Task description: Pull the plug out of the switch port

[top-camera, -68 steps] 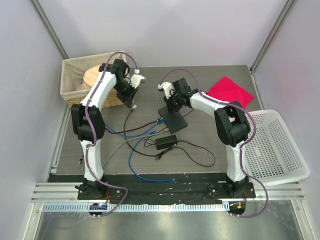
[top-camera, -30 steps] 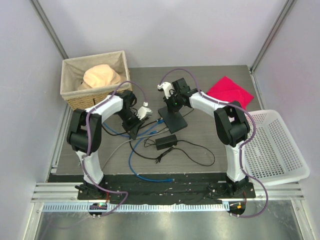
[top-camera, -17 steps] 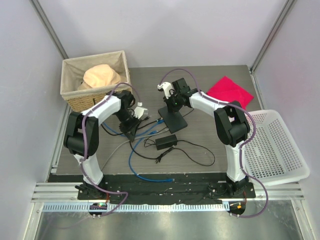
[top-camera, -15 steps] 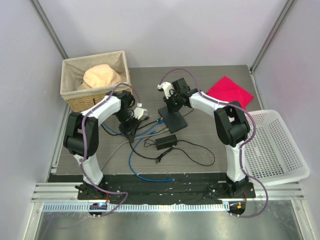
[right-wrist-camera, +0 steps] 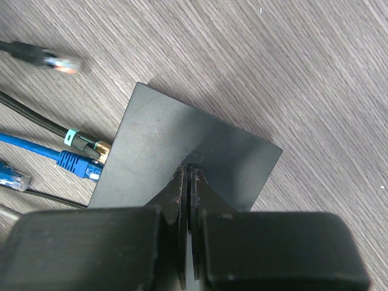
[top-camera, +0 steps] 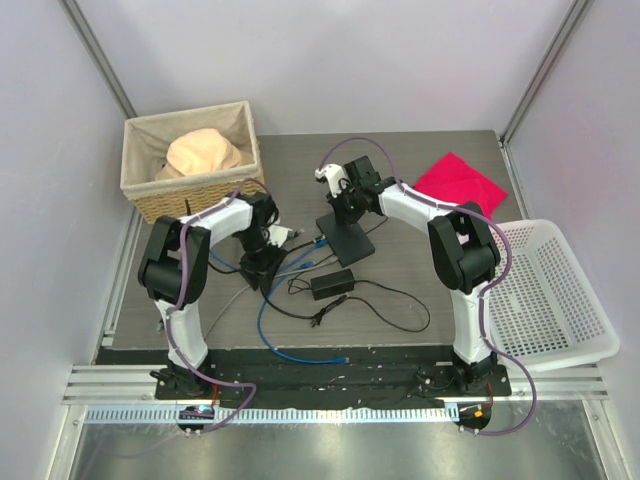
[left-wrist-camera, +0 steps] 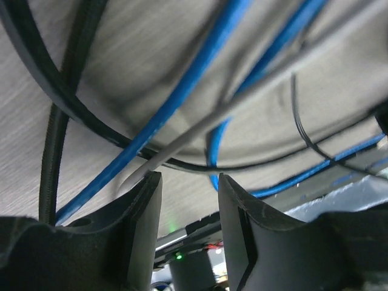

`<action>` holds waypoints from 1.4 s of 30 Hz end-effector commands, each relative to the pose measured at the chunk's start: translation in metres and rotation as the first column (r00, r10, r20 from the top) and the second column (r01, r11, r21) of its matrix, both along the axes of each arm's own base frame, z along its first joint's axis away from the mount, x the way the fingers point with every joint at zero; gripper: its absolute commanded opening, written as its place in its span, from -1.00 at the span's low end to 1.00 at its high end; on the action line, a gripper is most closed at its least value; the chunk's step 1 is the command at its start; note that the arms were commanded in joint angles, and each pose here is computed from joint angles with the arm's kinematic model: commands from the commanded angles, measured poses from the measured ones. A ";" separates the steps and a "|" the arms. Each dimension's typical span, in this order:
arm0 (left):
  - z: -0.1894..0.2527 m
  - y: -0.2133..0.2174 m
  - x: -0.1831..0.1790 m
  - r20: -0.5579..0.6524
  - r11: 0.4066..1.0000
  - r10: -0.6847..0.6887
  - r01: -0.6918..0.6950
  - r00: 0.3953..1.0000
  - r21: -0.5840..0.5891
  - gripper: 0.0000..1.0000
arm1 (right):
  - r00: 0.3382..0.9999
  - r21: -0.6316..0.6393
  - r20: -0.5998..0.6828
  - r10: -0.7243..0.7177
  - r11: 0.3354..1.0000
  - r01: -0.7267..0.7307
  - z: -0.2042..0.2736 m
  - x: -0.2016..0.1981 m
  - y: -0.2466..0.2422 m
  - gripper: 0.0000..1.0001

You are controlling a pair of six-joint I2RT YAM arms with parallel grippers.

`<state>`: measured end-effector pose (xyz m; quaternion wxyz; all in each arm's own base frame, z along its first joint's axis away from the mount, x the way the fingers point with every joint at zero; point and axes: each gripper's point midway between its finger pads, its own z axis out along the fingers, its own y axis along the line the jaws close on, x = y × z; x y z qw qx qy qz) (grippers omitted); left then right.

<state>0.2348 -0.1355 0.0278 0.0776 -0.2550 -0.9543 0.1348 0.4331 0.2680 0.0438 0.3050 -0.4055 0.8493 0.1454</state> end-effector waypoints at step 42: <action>0.092 0.205 0.098 0.292 0.772 -0.396 0.144 0.871 0.620 -0.30 | 0.977 -0.224 -0.206 -0.047 0.975 0.000 -0.077 -0.045 -0.041 -0.98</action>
